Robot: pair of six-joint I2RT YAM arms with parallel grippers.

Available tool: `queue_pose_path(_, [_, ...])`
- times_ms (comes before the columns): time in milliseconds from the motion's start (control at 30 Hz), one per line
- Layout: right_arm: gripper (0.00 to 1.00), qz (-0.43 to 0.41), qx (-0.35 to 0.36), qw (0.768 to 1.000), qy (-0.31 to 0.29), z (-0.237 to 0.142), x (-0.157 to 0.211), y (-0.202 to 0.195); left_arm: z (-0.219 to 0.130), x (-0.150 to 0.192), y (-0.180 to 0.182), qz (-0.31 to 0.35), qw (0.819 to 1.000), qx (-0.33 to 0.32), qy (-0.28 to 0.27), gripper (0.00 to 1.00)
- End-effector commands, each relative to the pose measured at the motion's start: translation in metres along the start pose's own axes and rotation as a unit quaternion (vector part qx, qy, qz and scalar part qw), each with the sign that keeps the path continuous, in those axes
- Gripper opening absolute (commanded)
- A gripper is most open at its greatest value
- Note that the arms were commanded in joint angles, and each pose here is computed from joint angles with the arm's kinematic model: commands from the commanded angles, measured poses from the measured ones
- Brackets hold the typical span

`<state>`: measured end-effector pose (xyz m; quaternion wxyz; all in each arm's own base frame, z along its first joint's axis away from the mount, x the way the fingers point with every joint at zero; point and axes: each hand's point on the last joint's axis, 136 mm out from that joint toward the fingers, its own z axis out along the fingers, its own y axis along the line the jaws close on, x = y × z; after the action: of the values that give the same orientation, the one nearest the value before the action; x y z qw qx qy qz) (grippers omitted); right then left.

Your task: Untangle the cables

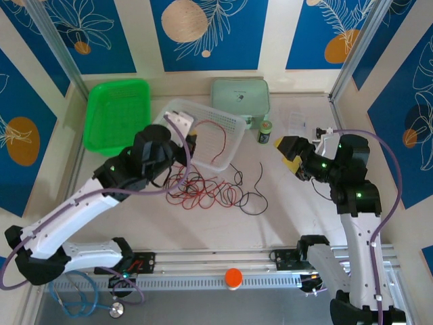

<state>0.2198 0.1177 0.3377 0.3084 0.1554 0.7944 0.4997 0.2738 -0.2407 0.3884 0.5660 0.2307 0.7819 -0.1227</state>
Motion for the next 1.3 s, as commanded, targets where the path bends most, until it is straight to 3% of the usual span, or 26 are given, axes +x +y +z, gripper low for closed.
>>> queue_pose_path(0, [0.94,-0.005,-0.006,0.999,0.033,-0.001,0.018,-0.006,-0.009,0.002,0.053,0.008,0.990,-0.131,0.058,0.00])
queue_pose_path(167, [0.94,-0.019,-0.014,0.999,0.045,-0.002,0.026,-0.008,0.001,-0.007,0.120,-0.056,0.970,-0.224,0.078,0.00])
queue_pose_path(500, [0.92,-0.017,-0.022,0.997,0.074,0.001,0.040,-0.015,0.049,0.007,0.231,-0.175,0.939,-0.286,0.082,0.00])
queue_pose_path(667, [0.91,0.006,-0.032,0.996,0.087,0.007,0.049,-0.023,0.062,0.035,0.304,-0.213,0.906,-0.356,0.086,0.00])
queue_pose_path(833, [0.90,0.018,-0.021,0.995,0.100,0.012,0.063,-0.036,0.083,0.087,0.367,-0.251,0.873,-0.401,0.116,0.00])
queue_pose_path(1000, [0.90,0.025,-0.002,0.994,0.107,0.012,0.072,-0.047,0.118,0.147,0.398,-0.276,0.857,-0.407,0.154,0.00])
queue_pose_path(1267, [0.90,0.039,0.017,0.994,0.104,0.018,0.074,-0.059,0.165,0.222,0.390,-0.301,0.854,-0.371,0.208,0.00])
